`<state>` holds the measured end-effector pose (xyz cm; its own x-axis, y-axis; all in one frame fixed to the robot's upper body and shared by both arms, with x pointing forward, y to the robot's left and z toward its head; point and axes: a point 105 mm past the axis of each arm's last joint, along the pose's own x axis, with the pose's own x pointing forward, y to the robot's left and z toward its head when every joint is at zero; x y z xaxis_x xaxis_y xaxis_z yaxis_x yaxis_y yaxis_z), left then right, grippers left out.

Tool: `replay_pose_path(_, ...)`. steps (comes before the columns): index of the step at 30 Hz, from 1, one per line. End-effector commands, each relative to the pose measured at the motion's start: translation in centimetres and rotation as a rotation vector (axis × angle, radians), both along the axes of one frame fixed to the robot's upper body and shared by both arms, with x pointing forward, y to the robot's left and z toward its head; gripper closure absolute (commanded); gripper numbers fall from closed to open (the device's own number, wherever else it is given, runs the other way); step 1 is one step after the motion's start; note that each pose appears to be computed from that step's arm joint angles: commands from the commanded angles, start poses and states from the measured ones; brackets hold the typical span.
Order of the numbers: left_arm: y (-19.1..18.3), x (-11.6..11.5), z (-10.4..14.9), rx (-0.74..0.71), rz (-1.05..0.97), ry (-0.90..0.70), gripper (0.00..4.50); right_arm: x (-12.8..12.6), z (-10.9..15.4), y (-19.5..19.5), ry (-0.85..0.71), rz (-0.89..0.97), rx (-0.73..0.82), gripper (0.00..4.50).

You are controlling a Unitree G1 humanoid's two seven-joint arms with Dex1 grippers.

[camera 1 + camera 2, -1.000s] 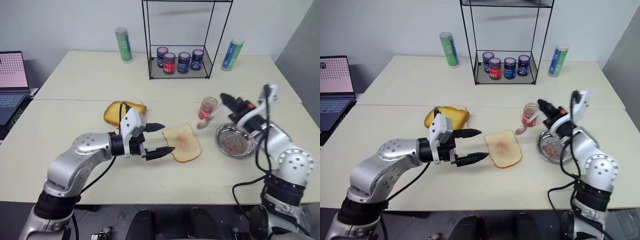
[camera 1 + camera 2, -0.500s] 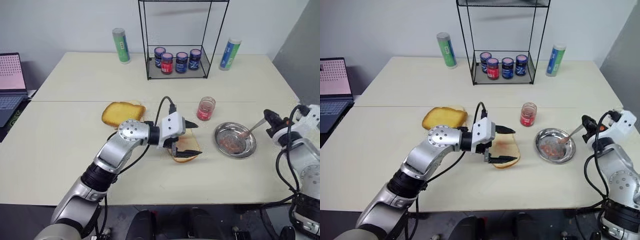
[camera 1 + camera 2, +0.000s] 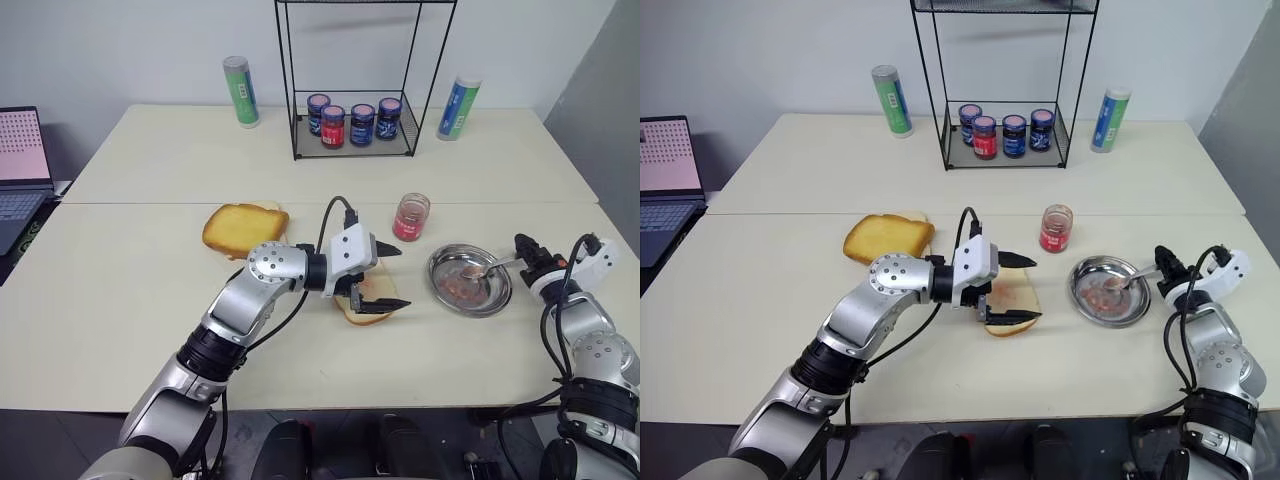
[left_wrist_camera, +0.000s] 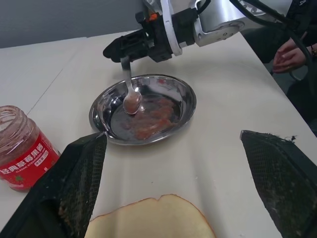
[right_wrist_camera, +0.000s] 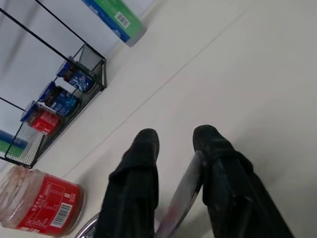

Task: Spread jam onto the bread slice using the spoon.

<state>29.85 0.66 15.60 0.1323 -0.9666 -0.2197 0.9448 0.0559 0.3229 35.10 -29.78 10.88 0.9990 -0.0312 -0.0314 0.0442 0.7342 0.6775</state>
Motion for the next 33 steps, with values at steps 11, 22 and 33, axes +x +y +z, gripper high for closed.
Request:
replay_pose_path(11,0.0,-0.2,1.7,-0.038,0.005,-0.058,0.00,-0.1,3.1,-1.8,-0.099,-0.048,0.012,0.19)
replay_pose_path(22,5.4,1.7,3.7,-0.071,0.185,0.027,0.00,-0.1,10.3,-0.5,-0.171,0.070,-0.376,0.04)
replay_pose_path(33,16.9,0.7,3.5,0.119,0.435,0.148,0.00,-8.0,7.0,10.9,-0.016,1.048,-0.946,0.04)
